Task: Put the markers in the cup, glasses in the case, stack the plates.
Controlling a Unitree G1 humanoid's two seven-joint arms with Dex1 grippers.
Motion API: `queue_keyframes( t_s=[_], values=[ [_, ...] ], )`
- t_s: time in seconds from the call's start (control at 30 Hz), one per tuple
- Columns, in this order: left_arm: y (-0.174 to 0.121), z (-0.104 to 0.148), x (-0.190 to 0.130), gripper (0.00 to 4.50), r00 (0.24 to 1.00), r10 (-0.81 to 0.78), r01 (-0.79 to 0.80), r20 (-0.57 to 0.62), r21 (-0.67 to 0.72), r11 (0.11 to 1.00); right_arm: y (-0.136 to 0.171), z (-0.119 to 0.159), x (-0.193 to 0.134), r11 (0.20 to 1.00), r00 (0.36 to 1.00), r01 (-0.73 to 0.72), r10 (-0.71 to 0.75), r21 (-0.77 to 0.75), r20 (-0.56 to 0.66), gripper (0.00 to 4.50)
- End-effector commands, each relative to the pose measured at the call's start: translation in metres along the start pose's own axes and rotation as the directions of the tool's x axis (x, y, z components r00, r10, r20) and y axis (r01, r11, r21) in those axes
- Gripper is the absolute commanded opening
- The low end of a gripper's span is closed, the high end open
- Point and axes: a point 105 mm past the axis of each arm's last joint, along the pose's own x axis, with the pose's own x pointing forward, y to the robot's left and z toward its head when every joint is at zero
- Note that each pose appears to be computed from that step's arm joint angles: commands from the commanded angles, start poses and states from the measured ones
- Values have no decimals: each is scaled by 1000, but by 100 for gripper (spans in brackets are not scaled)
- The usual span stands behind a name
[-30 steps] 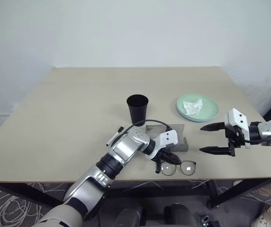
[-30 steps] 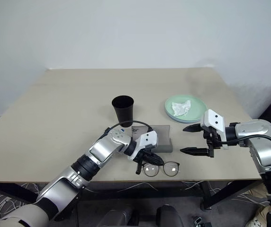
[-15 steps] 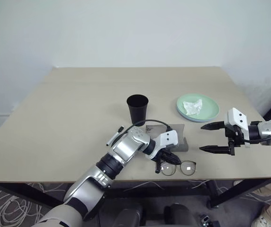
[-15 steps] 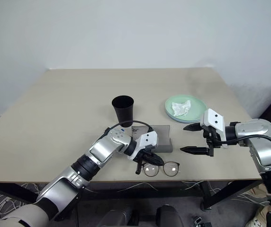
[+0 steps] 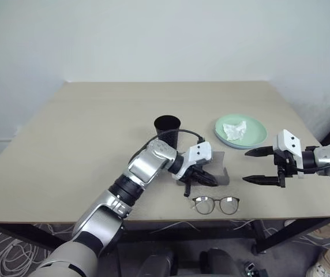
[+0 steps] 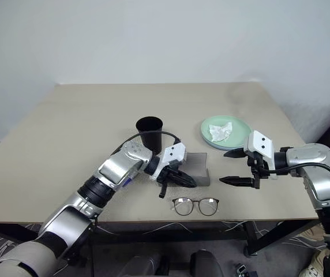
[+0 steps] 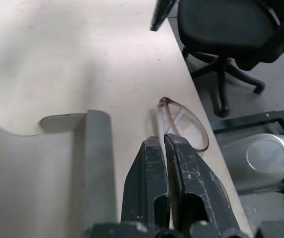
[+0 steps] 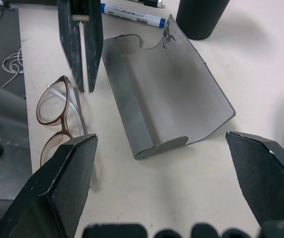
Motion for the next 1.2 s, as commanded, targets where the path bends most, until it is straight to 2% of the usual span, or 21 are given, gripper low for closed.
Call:
queue_keyframes(
  t_s=[0.03, 0.2, 0.37, 1.2],
  values=[
    [-4, 13, 2, 4, 1000, -21, 20, 21, 52, 998, -4, 12, -2, 999, 1000, 18, -16, -49, 26, 450],
    [-12, 7, 9, 4, 999, -54, 53, 9, 23, 998, -4, 11, -1, 999, 1000, 20, -18, -46, 24, 450],
    [-11, 4, 18, 162, 999, -34, 34, -8, 35, 999, -3, 10, -2, 999, 1000, 16, -15, -41, 22, 450],
    [-21, -22, 45, 162, 993, -88, 89, -75, 1, 996, 4, 5, 0, 999, 999, 22, -21, -28, 24, 450]
  ],
)
